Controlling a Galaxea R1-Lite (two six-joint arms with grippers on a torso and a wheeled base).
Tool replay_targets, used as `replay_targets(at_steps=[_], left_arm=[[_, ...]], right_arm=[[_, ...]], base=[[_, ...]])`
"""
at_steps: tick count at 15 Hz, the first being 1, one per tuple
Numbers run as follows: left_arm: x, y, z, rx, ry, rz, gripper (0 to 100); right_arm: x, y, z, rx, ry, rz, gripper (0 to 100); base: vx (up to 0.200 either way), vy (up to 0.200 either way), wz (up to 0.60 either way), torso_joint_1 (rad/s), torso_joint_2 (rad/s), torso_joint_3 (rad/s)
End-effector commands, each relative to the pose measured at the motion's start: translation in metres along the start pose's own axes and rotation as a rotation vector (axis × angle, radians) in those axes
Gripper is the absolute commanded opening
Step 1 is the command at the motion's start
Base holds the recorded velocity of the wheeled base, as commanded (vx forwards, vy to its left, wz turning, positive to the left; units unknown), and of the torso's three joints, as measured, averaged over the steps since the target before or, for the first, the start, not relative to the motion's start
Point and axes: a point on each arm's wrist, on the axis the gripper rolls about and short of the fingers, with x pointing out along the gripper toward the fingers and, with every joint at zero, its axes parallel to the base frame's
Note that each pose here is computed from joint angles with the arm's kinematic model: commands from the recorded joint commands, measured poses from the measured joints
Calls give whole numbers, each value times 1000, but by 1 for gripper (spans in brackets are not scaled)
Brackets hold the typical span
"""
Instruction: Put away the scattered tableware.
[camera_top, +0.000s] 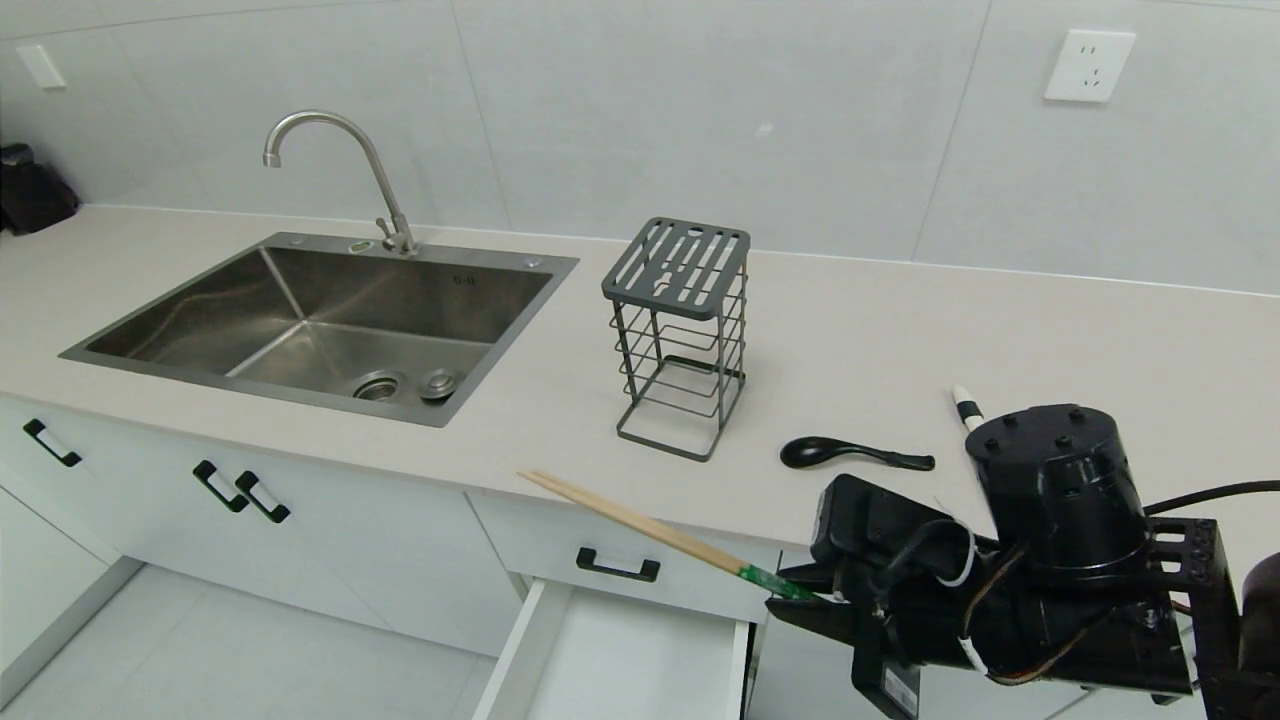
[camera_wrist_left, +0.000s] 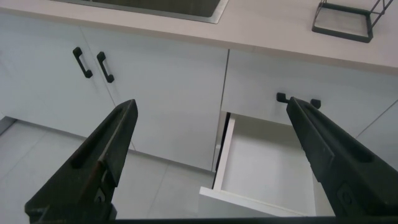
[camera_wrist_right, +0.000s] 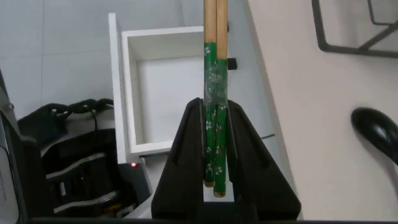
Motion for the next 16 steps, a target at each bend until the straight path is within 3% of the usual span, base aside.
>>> replay_targets(at_steps=[1,8,16], left_arm=[[0,0,0,0,0,1,100],[0,0,0,0,0,1,100],[0,0,0,0,0,1,100]], right_arm=[[6,4,-1,-3,0,32,0],[19,5,26,-14,-108,26,0],[22,9,33,-24,-125,34,0]], base=[[0,0,0,0,0,0],[0,0,0,-53,106,52],[0,0,0,-96,196,94]])
